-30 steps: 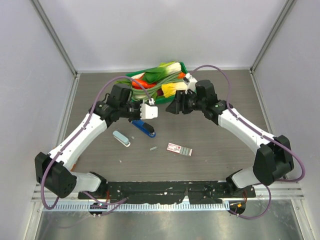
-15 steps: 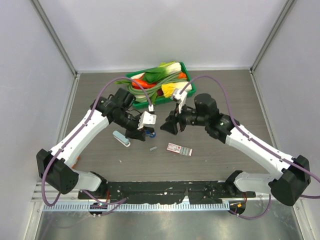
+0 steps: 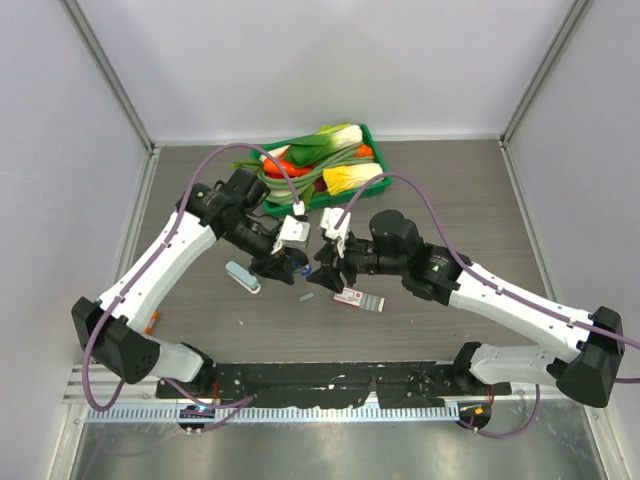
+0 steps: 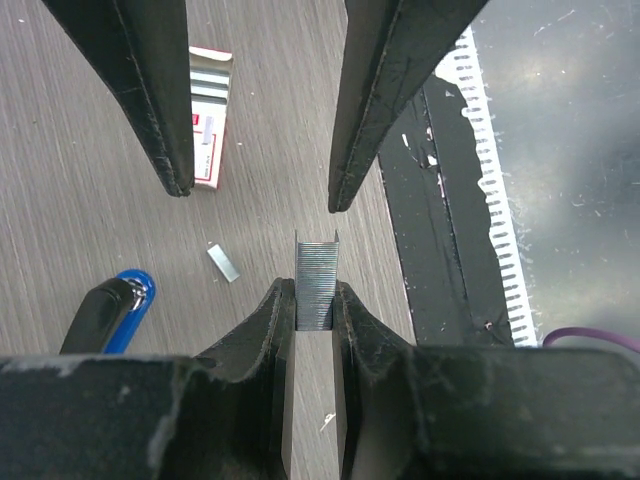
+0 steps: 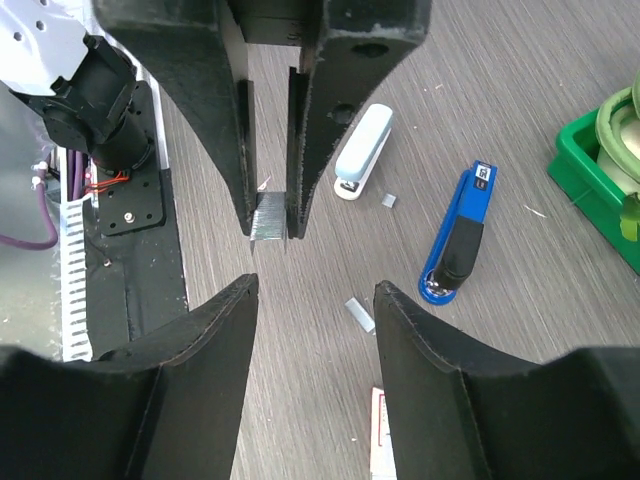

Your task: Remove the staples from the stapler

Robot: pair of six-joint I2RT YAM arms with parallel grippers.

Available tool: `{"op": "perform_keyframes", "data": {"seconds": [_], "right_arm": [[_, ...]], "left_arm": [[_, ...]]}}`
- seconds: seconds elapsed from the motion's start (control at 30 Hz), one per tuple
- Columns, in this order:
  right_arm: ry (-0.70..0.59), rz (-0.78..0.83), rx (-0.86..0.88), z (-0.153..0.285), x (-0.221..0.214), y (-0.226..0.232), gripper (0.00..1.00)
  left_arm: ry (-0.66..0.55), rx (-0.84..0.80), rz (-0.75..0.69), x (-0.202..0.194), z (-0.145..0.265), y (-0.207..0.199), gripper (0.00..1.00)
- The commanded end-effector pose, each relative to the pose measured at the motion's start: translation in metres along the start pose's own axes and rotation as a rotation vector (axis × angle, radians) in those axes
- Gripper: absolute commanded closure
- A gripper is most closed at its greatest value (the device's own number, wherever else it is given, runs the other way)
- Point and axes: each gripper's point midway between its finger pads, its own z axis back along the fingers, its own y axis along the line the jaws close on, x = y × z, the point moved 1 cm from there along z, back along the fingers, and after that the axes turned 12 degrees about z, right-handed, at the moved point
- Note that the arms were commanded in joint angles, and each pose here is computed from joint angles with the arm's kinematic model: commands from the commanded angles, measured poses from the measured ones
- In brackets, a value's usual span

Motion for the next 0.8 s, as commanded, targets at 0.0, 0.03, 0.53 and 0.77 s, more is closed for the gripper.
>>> {"op": "perform_keyframes", "data": {"seconds": [0.0, 0.03, 0.53, 0.77], "right_arm": [[-0.094, 0.074, -0.051, 0.008, 0.036, -0.008, 0.45], [-0.097, 0.076, -0.051, 0.008, 0.037, -0.007, 0.46], [-0.130, 0.079, -0.009, -0.002, 0.054, 0.006, 0.47], [-0.111, 0.075, 0.007, -0.011, 0.053, 0.010, 0.48]], "left_arm": [[0.001, -0.073, 0.058, 0.000, 0.002, -0.021, 1.00], [0.004, -0.074, 0.055, 0.000, 0.001, -0.021, 1.00], [-0.008, -0.042, 0.079, 0.002, -0.003, -0.009, 1.00], [-0.017, -0.032, 0.080, 0.004, -0.003, -0.007, 1.00]]}}
